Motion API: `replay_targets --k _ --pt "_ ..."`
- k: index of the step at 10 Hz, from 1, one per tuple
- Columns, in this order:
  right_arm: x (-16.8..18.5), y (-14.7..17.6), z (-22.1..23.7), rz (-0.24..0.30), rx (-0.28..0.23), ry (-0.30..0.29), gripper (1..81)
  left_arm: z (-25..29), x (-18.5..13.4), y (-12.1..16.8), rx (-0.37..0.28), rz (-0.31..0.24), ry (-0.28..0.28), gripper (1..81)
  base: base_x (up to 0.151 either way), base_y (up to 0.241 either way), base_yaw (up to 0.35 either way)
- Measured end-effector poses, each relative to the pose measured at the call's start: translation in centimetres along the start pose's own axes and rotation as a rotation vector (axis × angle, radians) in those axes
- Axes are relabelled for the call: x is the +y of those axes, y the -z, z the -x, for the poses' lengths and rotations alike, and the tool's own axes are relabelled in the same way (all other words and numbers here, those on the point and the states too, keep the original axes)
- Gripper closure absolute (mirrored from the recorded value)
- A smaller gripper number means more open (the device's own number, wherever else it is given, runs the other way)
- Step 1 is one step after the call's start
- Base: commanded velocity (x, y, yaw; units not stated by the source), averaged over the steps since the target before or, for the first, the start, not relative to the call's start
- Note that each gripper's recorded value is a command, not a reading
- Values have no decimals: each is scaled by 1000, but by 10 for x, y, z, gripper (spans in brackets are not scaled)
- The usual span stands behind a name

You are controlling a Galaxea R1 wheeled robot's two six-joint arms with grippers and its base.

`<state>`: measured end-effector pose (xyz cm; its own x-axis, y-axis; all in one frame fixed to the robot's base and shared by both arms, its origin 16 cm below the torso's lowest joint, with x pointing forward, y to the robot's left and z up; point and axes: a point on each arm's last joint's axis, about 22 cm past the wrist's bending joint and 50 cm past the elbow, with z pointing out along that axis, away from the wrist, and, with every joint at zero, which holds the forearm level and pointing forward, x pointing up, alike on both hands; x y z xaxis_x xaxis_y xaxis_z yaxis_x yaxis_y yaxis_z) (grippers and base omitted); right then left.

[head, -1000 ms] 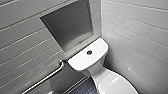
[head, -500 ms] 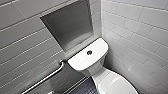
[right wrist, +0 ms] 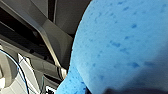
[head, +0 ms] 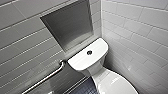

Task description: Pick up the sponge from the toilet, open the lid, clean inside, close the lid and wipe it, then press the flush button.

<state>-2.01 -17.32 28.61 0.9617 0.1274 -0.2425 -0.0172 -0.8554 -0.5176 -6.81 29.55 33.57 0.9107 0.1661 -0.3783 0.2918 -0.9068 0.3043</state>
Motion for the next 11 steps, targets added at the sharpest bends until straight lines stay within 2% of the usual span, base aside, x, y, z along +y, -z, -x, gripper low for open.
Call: replay_targets --k 2,3,4,5,7,9,11 --pt "0 0 0 1 0 -2 811 -11 -8 -5 49 -106 -29 10 0 0 0" --pt "1 0 0 2 1 -3 811 -15 5 -19 73 -165 -33 10 0 0 0" --pt "1 0 -1 2 1 -2 811 1 26 -35 66 -198 -30 10 0 0 0" --pt "0 -1 -3 1 3 -1 811 29 39 -45 37 -203 -21 10 0 0 0" --pt "0 -3 -11 1 10 3 811 64 21 -37 5 -233 13 10 0 0 0" --pt "7 -2 -6 18 -12 6 811 71 2 -26 6 -225 18 10 0 0 0" --pt "18 1 -6 41 -17 15 811 68 4 -31 28 -265 35 10 0 0 0"
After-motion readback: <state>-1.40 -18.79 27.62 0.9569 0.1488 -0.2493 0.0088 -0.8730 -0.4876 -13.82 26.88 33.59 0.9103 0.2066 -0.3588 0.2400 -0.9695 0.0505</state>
